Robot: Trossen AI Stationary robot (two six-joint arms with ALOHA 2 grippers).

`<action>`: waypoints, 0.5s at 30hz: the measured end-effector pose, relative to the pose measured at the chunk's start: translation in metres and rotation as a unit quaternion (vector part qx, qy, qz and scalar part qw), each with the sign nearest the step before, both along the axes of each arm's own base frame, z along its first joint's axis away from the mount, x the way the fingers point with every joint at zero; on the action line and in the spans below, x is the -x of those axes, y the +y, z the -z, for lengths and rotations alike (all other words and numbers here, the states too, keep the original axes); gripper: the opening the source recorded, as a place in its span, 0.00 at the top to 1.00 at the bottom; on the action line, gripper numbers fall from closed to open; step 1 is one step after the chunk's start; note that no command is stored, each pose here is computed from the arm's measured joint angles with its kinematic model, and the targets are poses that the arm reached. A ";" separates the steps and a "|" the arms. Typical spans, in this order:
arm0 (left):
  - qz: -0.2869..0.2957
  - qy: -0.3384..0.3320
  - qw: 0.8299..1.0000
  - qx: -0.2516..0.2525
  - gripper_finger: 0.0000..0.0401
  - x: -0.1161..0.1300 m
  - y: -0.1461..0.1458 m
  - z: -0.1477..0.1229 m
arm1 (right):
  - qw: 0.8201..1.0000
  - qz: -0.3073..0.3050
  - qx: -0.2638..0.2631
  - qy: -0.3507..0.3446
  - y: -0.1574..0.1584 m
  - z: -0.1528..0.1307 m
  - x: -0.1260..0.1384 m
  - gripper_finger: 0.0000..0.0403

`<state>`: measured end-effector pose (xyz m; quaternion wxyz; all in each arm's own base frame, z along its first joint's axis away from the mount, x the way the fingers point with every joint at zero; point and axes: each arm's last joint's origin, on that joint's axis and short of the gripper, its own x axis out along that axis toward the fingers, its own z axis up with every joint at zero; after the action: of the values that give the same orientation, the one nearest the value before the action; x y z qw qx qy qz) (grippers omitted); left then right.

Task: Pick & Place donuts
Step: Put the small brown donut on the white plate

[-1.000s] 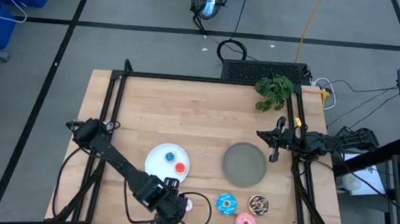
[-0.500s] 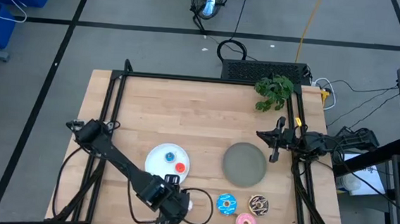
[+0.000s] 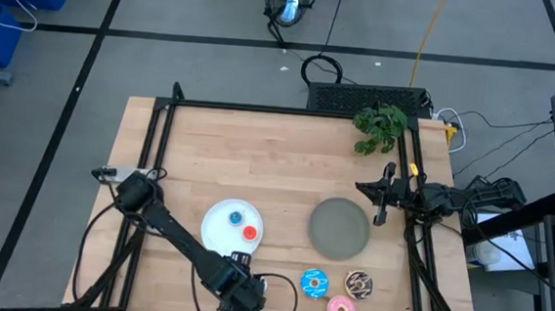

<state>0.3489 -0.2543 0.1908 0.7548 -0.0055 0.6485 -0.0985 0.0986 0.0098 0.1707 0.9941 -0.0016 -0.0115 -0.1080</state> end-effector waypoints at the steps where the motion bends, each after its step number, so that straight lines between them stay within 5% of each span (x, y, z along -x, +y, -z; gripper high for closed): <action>1: 0.002 0.000 1.000 -0.001 0.32 0.000 0.000 0.001 | 1.000 0.000 0.000 0.000 0.000 0.000 0.000 1.00; 15: 0.007 0.021 0.999 -0.043 0.17 0.000 0.000 0.021 | 1.000 0.000 0.000 -0.001 0.000 0.000 0.000 1.00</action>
<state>0.3490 -0.2541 0.1701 0.7399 0.0299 0.6678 -0.0756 0.0986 0.0098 0.1709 0.9941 -0.0014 -0.0120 -0.1080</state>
